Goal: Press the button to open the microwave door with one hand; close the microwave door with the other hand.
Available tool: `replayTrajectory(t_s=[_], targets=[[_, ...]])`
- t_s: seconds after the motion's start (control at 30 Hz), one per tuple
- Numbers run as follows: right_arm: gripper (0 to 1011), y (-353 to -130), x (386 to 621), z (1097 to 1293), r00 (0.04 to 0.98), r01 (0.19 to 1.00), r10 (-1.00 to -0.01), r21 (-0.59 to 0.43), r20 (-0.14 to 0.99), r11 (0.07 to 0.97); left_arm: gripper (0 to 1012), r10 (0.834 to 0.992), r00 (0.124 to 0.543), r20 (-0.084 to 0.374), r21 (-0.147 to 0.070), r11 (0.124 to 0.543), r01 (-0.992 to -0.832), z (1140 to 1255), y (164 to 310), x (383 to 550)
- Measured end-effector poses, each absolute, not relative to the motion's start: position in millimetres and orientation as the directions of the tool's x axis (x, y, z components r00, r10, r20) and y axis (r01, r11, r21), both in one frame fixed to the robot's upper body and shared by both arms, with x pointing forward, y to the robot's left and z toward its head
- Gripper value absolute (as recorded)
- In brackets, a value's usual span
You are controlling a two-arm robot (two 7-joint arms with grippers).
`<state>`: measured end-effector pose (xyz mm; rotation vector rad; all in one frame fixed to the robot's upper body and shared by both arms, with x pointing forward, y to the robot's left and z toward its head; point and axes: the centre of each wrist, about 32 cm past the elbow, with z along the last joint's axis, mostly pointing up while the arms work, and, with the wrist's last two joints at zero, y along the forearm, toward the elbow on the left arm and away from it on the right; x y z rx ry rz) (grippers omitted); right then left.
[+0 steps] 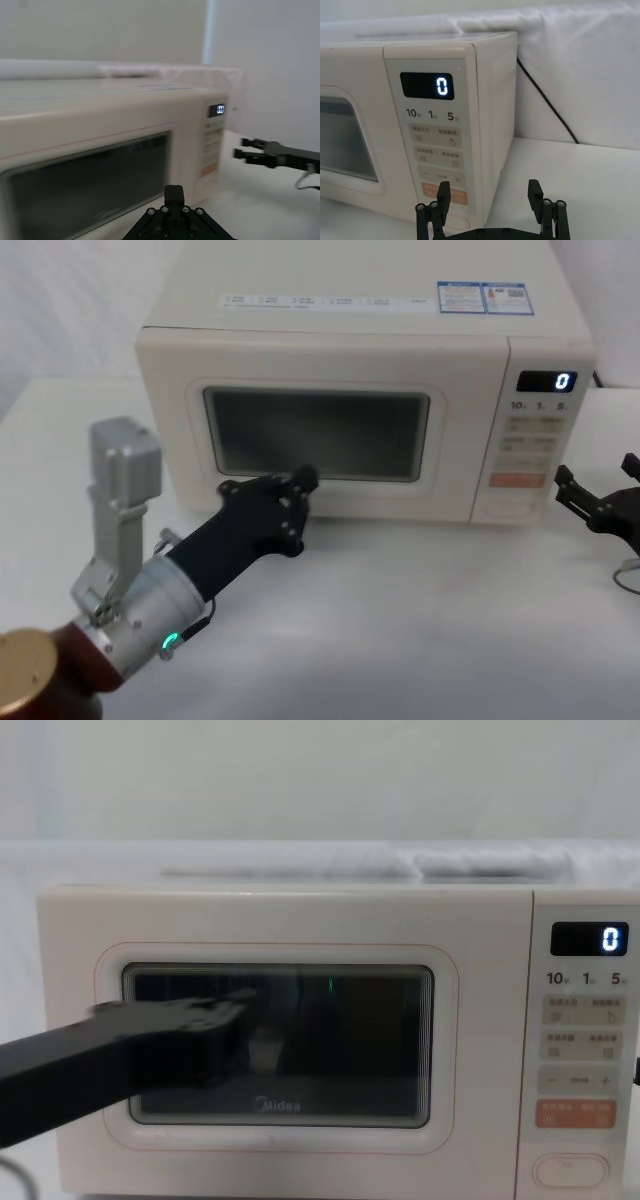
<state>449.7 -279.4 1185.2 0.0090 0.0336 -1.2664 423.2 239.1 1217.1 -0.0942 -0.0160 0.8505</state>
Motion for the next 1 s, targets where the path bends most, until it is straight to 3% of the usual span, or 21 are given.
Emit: replayTrajectory(t_s=[0.1,0.17,0.23,0.27,0.37,0.4,0.5,0.53,0.7,1.0], targets=[[1002,-279.4,449.7,1185.2,0.299,0.954,-0.954,-0.012,-0.03,0.3,0,0.787,0.617,-0.026,-0.09,0.613,-0.785,1213.5,242.7,415.4],[1002,-279.4,449.7,1185.2,0.299,0.954,-0.954,-0.012,-0.03,0.3,0,0.842,0.539,-0.016,-0.083,0.537,-0.84,1209.0,246.0,406.5],[1002,-279.4,449.7,1185.2,0.299,0.954,-0.954,-0.012,-0.03,0.3,0,0.873,0.488,-0.01,-0.079,0.485,-0.871,1206.7,247.2,402.2],[1002,-279.4,449.7,1185.2,0.299,0.954,-0.954,-0.012,-0.03,0.3,0,0.897,0.441,-0.001,-0.079,0.44,-0.895,1205.1,248.5,399.4],[1002,-279.4,449.7,1185.2,0.299,0.954,-0.954,-0.012,-0.03,0.3,0,0.93,0.367,0.015,-0.08,0.367,-0.927,1201.9,250.8,395.0],[1002,-279.4,449.7,1185.2,0.299,0.954,-0.954,-0.012,-0.03,0.3,0,0.947,0.322,0.026,-0.085,0.323,-0.943,1200.3,252.5,392.5],[1002,-279.4,449.7,1185.2,0.299,0.954,-0.954,-0.012,-0.03,0.3,0,0.964,0.264,0.042,-0.092,0.267,-0.959,1198.2,255.1,389.6],[1002,-279.4,449.7,1185.2,0.299,0.954,-0.954,-0.012,-0.03,0.3,0,0.973,0.223,0.052,-0.097,0.228,-0.969,1196.7,257.3,387.4],[1002,-279.4,449.7,1185.2,0.299,0.954,-0.954,-0.012,-0.03,0.3,0,0.991,0.113,0.067,-0.111,0.12,-0.987,1191.2,264.0,380.7],[1002,-279.4,449.7,1185.2,0.299,0.954,-0.954,-0.012,-0.03,0.3,0,0.999,0.014,0.051,-0.098,0.019,-0.995,1180.2,282.5,369.4]])
